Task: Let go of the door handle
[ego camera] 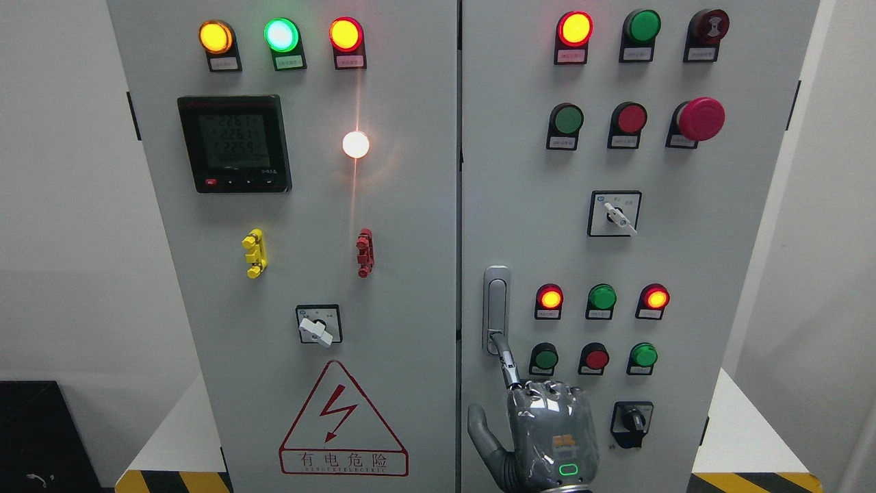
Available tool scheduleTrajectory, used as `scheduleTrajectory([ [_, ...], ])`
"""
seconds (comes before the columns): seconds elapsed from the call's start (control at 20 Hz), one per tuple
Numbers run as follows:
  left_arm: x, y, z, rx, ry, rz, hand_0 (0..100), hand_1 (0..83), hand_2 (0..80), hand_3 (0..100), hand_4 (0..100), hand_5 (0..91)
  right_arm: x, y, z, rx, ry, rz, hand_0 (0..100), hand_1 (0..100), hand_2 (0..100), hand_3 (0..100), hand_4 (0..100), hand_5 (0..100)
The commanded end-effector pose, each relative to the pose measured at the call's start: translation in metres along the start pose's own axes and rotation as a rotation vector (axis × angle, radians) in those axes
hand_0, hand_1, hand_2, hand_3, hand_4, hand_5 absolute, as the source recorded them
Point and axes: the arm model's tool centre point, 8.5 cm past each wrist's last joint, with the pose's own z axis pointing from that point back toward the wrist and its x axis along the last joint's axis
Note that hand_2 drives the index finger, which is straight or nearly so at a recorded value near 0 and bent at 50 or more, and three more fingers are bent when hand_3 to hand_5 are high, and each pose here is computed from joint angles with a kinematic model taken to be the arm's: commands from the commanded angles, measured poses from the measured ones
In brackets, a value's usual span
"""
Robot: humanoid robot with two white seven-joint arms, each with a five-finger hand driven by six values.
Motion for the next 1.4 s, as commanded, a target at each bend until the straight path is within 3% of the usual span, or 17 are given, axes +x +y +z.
scheduleTrajectory([
  [0.0,-0.0128,0.0000,0.0011,0.001,0.020,0.003,12,55.6,0.0,0,0,0.0,-0.0015,0.0030,-0.0001,0.009,0.008,0.004,52,32,0,100,100,100],
  [1.35,-0.0128,0.0000,0.0011,0.001,0.020,0.003,12,55.6,0.0,0,0,0.0,-0.0009,0.0089,0.0014,0.038,0.007,0.007,52,32,1,100,100,100],
])
